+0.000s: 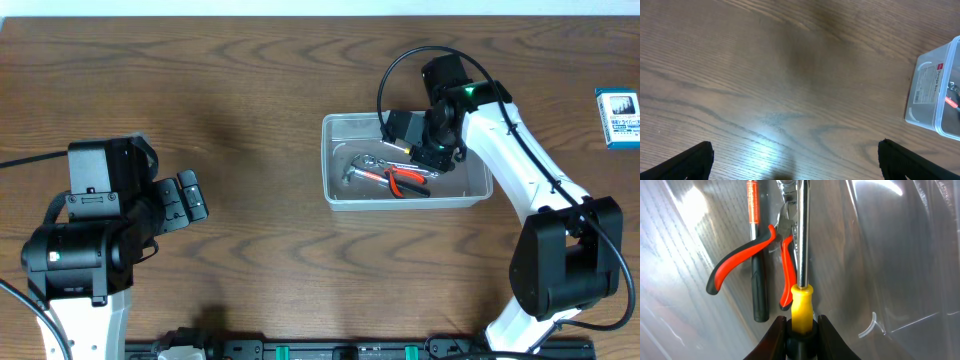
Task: Pack container
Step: 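Carry the screwdriver left into the clear container, then lower the screwdriver into the container and open the right gripper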
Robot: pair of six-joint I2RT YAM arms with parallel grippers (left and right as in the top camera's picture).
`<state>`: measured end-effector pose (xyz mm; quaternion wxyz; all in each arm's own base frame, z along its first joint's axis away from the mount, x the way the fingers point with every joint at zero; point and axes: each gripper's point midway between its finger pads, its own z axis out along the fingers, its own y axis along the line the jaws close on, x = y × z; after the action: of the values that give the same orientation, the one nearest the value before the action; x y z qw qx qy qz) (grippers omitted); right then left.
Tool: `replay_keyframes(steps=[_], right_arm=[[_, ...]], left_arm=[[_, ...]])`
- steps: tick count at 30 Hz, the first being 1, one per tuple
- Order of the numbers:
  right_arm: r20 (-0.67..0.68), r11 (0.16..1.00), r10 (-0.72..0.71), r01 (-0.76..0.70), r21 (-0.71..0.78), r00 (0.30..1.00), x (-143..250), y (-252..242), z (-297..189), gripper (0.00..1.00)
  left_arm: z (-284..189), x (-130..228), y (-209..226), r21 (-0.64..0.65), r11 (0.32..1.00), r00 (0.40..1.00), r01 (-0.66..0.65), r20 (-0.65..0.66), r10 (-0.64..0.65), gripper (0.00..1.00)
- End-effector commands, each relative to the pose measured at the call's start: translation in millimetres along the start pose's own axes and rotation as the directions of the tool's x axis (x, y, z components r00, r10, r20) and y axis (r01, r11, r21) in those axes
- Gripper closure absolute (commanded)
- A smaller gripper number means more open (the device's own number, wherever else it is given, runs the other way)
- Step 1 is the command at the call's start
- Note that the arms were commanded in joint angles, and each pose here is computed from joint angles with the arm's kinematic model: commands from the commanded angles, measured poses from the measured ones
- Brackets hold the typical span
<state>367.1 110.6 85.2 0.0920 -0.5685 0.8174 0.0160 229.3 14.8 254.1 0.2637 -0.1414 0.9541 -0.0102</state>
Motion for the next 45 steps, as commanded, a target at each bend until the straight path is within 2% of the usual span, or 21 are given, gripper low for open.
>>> replay_keyframes(steps=[1, 26, 29, 33, 37, 43, 45], right_arm=[[0.026, 0.999, -0.033, 0.033, 0.007, 0.999, -6, 4, -6, 0.84], [0.021, 0.999, -0.028, 0.028, -0.041, 0.999, 2, 19, 15, 0.81], [0.027, 0.999, -0.029, 0.03, -0.032, 0.999, 1, 17, 15, 0.76], [0.032, 0.999, -0.029, 0.03, -0.025, 0.999, -1, 16, 15, 0.76], [0.038, 0.999, -0.027, 0.028, -0.018, 0.999, -2, 14, 15, 0.65], [0.055, 1.0, -0.021, 0.02, 0.002, 0.998, -7, 8, 12, 0.56], [0.073, 1.0, 0.011, -0.012, 0.025, 0.997, -13, 2, 7, 0.36]], left_arm=[[-3, -3, 1, -0.004, 1.0, 1.0, 0.005, 0.012, -0.004, 0.02], [-3, -3, 1, -0.003, 1.0, 1.0, 0.005, 0.013, -0.005, 0.02], [-3, -3, 1, -0.003, 1.0, 1.0, 0.005, 0.013, -0.005, 0.02], [-3, -3, 1, -0.003, 1.0, 1.0, 0.005, 0.013, -0.005, 0.02], [-3, -3, 1, -0.003, 1.0, 1.0, 0.005, 0.013, -0.005, 0.02], [-3, -3, 1, -0.003, 1.0, 1.0, 0.005, 0.012, -0.005, 0.02], [-3, -3, 1, -0.003, 1.0, 1.0, 0.005, 0.012, -0.005, 0.02]])
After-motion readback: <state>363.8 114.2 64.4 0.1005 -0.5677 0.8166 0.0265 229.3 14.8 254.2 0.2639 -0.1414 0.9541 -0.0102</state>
